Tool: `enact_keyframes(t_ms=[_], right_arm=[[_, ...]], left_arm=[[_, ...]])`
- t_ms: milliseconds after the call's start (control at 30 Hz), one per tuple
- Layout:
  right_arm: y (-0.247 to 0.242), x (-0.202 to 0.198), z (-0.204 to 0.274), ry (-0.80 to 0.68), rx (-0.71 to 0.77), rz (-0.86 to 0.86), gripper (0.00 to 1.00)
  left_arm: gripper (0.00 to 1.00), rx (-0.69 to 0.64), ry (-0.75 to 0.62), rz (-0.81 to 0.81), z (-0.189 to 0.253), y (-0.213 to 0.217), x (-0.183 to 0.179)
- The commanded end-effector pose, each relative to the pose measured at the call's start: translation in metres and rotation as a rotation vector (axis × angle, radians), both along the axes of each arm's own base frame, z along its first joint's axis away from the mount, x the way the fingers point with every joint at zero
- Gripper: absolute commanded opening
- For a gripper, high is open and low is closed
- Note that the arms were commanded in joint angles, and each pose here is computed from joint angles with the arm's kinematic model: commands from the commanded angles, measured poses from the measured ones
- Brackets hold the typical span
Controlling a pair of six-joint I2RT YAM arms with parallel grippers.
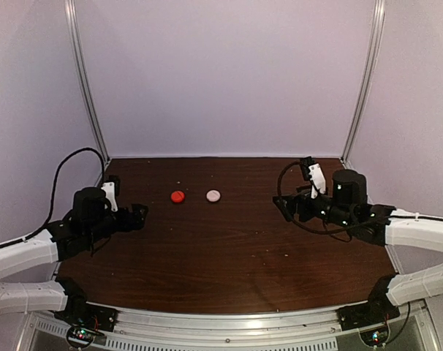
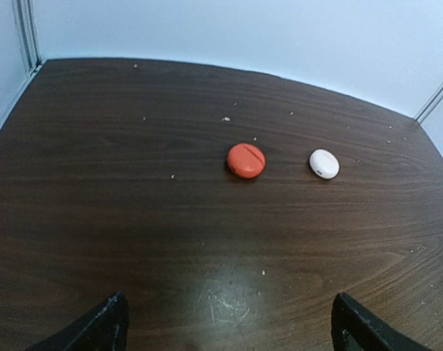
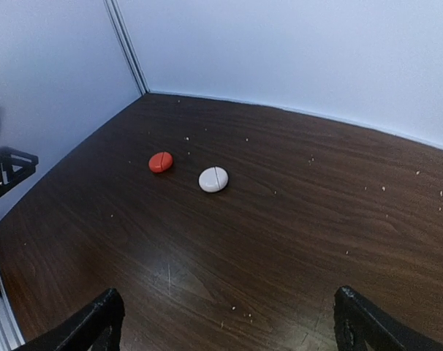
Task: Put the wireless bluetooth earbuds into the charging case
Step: Reset both arms
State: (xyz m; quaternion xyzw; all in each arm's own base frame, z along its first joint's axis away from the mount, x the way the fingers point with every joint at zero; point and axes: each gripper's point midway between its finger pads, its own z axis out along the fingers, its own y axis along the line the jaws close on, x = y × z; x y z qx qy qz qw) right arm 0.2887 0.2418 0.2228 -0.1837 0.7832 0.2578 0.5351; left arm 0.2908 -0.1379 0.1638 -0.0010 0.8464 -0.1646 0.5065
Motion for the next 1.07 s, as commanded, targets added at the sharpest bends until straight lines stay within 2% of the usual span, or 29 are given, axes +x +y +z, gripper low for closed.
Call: enact_keyframes(t_ms=[0,433,1033], right_arm=[[0.004,-0.001,-0.031,0.108,0.082,-0.003,1.00],[-0.015,-0.004,-0.084,0.195,0.126,-0.104,1.00],[-0.024,-0.002,-0.090,0.188,0.123,-0.140,1.00]], left_arm=[[0.98,-0.102,-0.010,0.103,-0.009,0.015,-0.003],[0.98,-0.063,0.068,0.120,-0.045,0.013,0.001],[0.98,-0.049,0.080,0.089,-0.051,0.004,0.008]])
